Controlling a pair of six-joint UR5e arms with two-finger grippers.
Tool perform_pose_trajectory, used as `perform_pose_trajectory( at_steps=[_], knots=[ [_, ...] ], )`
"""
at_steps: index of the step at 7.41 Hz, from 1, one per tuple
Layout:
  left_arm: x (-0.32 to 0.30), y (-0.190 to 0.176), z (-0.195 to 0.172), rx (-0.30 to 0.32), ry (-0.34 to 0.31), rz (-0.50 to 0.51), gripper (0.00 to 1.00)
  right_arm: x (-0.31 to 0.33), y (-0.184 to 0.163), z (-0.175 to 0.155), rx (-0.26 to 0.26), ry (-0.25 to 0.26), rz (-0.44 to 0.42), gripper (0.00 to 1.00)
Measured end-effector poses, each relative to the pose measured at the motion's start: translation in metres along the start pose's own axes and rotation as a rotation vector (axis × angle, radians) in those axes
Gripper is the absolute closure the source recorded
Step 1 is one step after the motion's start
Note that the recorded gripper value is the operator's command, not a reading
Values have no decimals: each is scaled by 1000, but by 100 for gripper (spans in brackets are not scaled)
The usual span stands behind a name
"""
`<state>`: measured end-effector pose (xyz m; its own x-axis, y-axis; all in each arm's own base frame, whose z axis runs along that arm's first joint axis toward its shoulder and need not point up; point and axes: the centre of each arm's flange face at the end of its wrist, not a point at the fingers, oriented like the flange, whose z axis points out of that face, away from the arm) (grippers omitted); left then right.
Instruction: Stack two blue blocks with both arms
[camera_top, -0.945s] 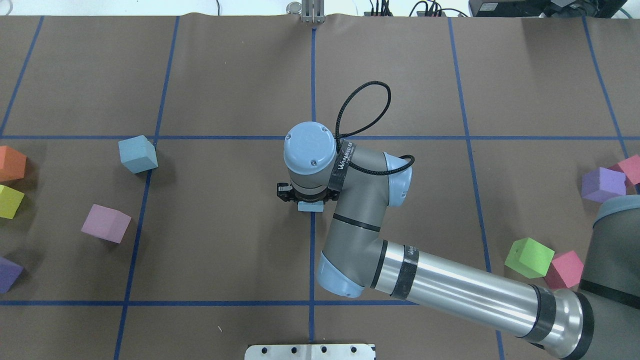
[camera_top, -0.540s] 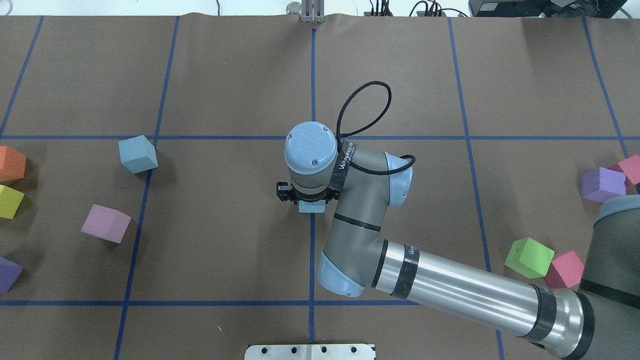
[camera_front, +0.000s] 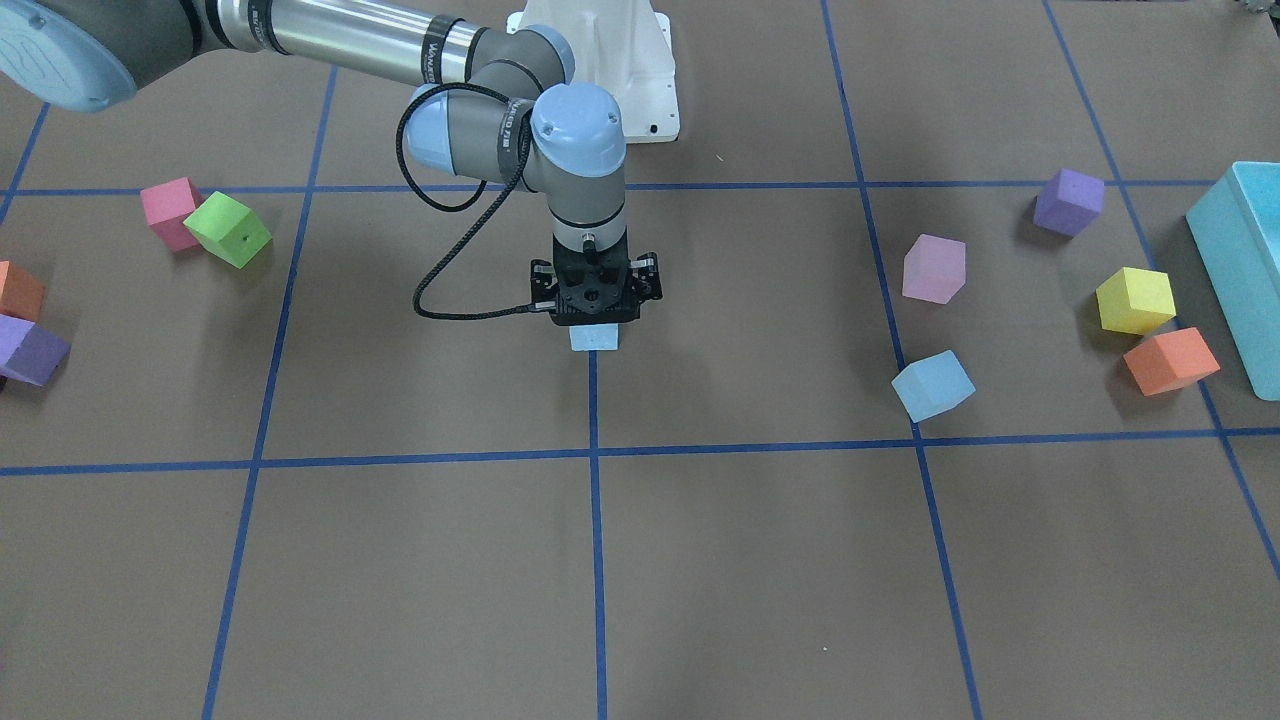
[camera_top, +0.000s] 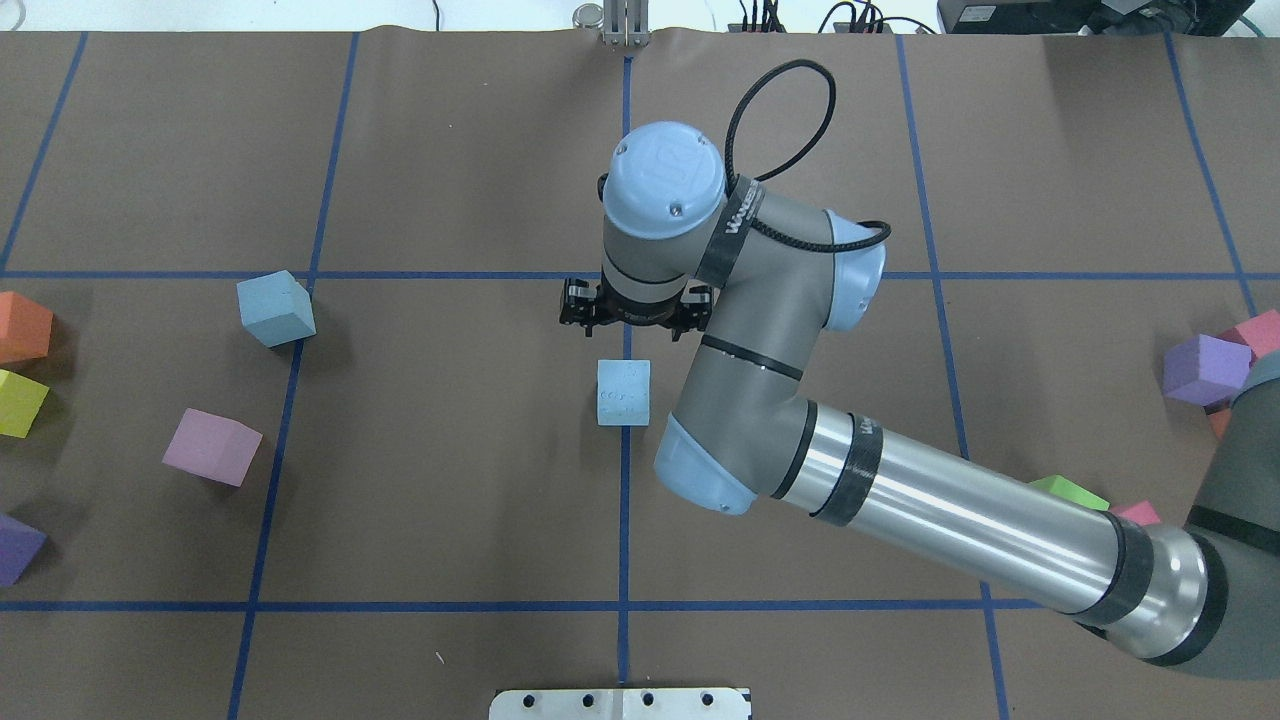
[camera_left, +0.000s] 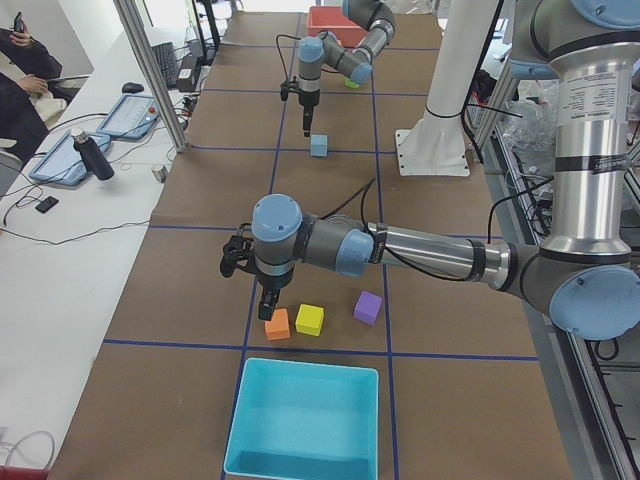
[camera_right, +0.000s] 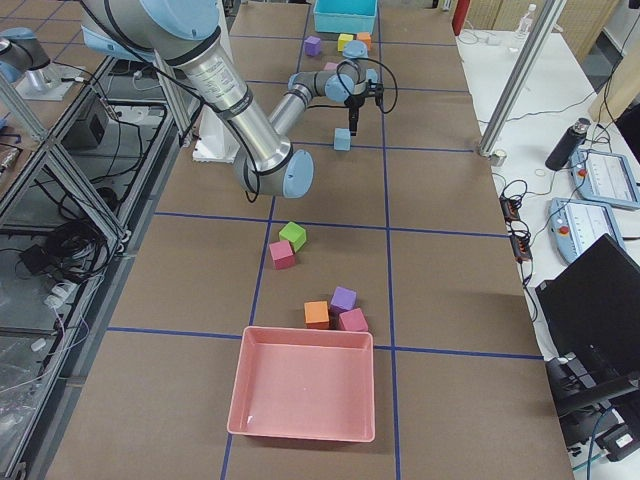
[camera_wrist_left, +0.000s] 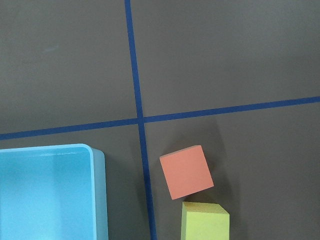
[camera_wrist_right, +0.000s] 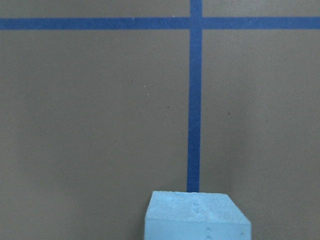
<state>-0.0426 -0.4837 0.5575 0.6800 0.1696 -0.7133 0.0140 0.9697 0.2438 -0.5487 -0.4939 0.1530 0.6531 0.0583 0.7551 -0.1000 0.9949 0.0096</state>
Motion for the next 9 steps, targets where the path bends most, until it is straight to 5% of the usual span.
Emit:
perform_pose_trajectory(
  at_steps=[3, 7, 9],
  knots=[
    [72, -49, -9, 55, 62, 59, 0, 120, -92, -63, 25, 9, 7, 0],
    [170, -61, 16, 1, 98, -158, 1, 384, -160, -96, 19, 134, -241, 0],
    [214, -58, 43, -31, 80, -248, 1, 546, -157, -124, -26, 156, -353, 0]
  ],
)
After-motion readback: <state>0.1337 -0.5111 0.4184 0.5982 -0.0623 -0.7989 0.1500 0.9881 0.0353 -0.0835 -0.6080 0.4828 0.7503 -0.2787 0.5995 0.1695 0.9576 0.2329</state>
